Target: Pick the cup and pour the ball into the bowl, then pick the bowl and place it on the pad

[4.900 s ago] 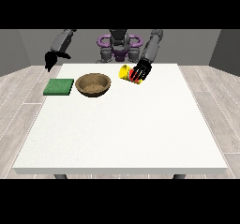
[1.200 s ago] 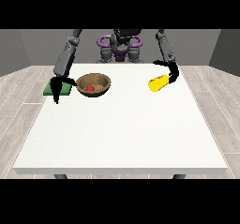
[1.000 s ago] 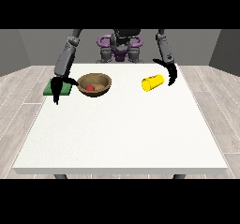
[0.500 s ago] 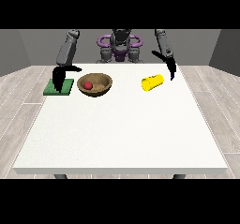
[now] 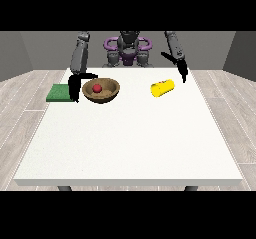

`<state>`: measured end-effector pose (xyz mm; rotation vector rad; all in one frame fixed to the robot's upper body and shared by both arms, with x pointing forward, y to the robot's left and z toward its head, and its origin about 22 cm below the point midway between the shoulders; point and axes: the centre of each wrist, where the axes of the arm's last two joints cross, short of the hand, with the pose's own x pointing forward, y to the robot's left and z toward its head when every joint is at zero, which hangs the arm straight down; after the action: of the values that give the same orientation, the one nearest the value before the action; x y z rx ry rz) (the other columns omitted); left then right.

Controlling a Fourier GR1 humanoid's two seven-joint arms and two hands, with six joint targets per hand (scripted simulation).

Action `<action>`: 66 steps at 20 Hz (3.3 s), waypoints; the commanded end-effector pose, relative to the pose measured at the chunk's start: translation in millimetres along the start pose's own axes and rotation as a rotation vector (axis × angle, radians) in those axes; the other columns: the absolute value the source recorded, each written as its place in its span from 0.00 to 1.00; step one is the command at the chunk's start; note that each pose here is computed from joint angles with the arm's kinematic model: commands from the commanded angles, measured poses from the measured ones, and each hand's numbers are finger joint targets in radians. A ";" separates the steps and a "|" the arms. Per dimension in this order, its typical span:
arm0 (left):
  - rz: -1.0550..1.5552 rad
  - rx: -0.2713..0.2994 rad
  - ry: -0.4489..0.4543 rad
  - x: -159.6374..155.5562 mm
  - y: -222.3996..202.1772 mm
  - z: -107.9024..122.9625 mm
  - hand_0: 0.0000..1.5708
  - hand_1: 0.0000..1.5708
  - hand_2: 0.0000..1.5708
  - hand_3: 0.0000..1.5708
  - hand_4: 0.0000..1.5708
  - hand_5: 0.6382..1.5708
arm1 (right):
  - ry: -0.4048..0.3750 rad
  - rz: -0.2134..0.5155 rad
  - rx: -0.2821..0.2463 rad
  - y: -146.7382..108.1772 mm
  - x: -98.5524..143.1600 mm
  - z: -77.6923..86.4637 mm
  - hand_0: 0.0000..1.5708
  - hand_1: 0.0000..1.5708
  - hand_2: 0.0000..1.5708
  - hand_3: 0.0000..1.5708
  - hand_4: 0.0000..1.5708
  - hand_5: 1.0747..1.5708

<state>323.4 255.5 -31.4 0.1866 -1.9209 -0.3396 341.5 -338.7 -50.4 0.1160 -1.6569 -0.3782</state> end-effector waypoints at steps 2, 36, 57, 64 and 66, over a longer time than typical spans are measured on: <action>0.005 0.012 -0.042 9.0 12.6 -9.4 0.00 0.00 0.00 0.00 0.00 0.06 | 0.008 -0.009 -0.022 21.5 -2.5 -12.5 0.00 0.00 0.00 0.00 0.00 1.00; 0.045 -0.185 -0.040 21.0 -27.7 -28.8 0.00 0.00 0.00 0.00 0.00 0.09 | 0.427 1.192 -0.343 -136.0 149.1 30.8 1.00 1.00 1.00 1.00 0.83 0.97; 0.039 0.173 -0.107 -9.5 132.6 17.3 0.00 0.00 0.00 0.00 0.42 0.55 | 0.224 1.384 -0.243 -106.9 185.5 -2.4 1.00 1.00 1.00 0.99 0.92 0.98; 0.032 0.280 -0.218 12.2 183.8 17.4 0.00 0.00 0.00 0.00 0.57 0.58 | 0.127 1.216 -0.332 -124.5 159.3 3.9 1.00 1.00 1.00 1.00 0.84 0.97; 0.038 0.258 -0.201 4.5 169.4 29.5 0.00 0.00 0.00 0.00 0.56 0.59 | 0.183 1.018 -0.392 -119.9 155.0 -3.1 1.00 1.00 1.00 0.95 0.64 0.76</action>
<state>310.0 412.6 19.2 0.2837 -2.1543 -0.1065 302.5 -508.1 83.7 -1.0465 -1.2138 0.2752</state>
